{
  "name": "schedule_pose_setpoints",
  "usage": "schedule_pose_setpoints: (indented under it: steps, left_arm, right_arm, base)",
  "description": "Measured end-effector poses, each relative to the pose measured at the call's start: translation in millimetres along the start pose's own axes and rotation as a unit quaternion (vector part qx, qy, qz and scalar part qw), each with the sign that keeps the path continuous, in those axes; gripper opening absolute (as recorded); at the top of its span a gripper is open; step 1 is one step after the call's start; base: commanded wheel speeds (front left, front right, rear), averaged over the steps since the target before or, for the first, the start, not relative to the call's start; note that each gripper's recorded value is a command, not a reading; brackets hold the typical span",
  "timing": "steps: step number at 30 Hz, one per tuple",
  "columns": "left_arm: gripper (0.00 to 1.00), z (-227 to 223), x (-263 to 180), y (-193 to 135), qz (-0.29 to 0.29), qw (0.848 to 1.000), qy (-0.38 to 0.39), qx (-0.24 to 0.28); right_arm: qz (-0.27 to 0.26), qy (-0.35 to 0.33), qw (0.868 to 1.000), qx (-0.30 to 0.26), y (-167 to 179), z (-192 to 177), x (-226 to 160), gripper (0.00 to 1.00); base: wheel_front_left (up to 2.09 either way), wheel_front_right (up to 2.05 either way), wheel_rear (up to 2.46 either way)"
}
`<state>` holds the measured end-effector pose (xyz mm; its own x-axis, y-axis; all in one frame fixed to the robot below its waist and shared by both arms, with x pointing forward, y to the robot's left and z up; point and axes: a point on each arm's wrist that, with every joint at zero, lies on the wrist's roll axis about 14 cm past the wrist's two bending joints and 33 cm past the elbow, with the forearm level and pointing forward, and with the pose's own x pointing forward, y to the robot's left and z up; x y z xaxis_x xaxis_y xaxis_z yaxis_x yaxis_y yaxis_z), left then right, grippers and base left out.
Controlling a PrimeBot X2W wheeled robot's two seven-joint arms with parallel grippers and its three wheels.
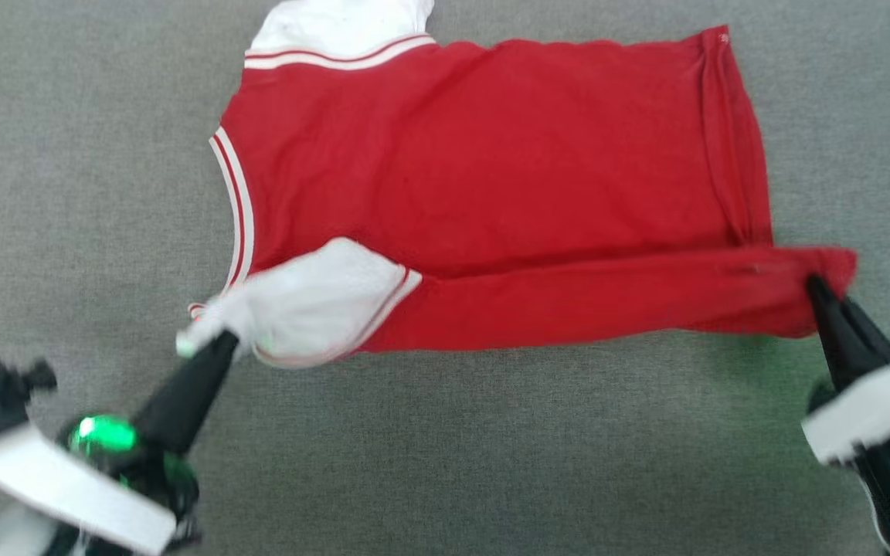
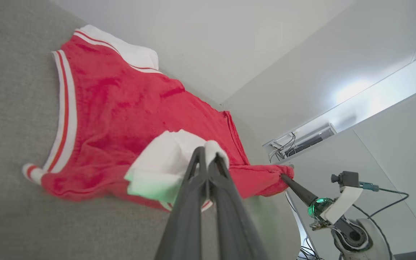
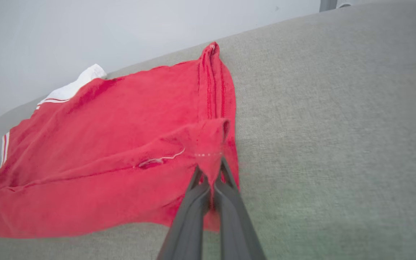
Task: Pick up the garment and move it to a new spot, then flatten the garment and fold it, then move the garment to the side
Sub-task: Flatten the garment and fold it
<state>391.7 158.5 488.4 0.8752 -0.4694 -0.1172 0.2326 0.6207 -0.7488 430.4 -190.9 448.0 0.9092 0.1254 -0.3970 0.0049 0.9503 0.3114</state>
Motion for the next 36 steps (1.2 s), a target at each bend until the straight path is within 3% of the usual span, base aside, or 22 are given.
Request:
schedule_pose_setpoints:
  steps: [12, 22, 23, 25, 26, 27, 28, 33, 36]
  left_arm:
    - [0.0, 27, 65, 31, 0.005, 1.0, -0.029, 0.005]
    - [0.0, 18, 76, 92, 0.084, 0.996, -0.018, 0.029]
    - [0.03, 18, 76, 95, 0.089, 0.995, -0.017, 0.035]
    - [0.4, 17, 75, 99, 0.095, 0.994, -0.012, 0.046]
    - [0.69, 16, 74, 100, 0.095, 0.994, -0.007, 0.053]
    - [0.99, 17, 73, 100, 0.094, 0.993, -0.003, 0.065]
    - [1.0, 20, 73, 97, 0.09, 0.993, -0.004, 0.072]
    - [1.0, 45, 66, 80, 0.063, 0.986, 0.005, 0.153]
    - [1.0, 62, 59, 68, 0.044, 0.975, 0.018, 0.219]
  right_arm:
    - [0.001, -0.007, 1.0, 0.003, 0, -8, 68, 0.0]
    - [-0.004, 0.005, 1.0, 0.023, -5, -36, 89, 0.0]
    - [-0.004, 0.004, 1.0, 0.025, -4, -37, 89, 0.0]
    - [-0.005, 0.001, 1.0, 0.025, -5, -37, 87, 0.0]
    - [-0.004, 0.001, 1.0, 0.023, -4, -37, 86, 0.23]
    - [-0.005, -0.003, 1.0, 0.021, -4, -35, 85, 0.59]
    - [-0.005, -0.007, 1.0, 0.021, -5, -33, 84, 1.0]
    - [-0.005, -0.036, 0.999, 0.012, -2, -16, 72, 1.0]
    - [-0.001, -0.062, 0.998, 0.005, 2, 3, 63, 1.0]
  base:
    - [0.0, 0.0, 0.0]
    - [0.0, 0.0, 0.0]
    - [0.0, 0.0, 0.0]
    - [0.0, 0.0, 0.0]
    - [0.0, 0.0, 0.0]
    - [0.0, 0.0, 0.0]
    - [0.0, 0.0, 0.0]
    - [0.0, 0.0, 0.0]
    - [0.0, 0.0, 0.0]
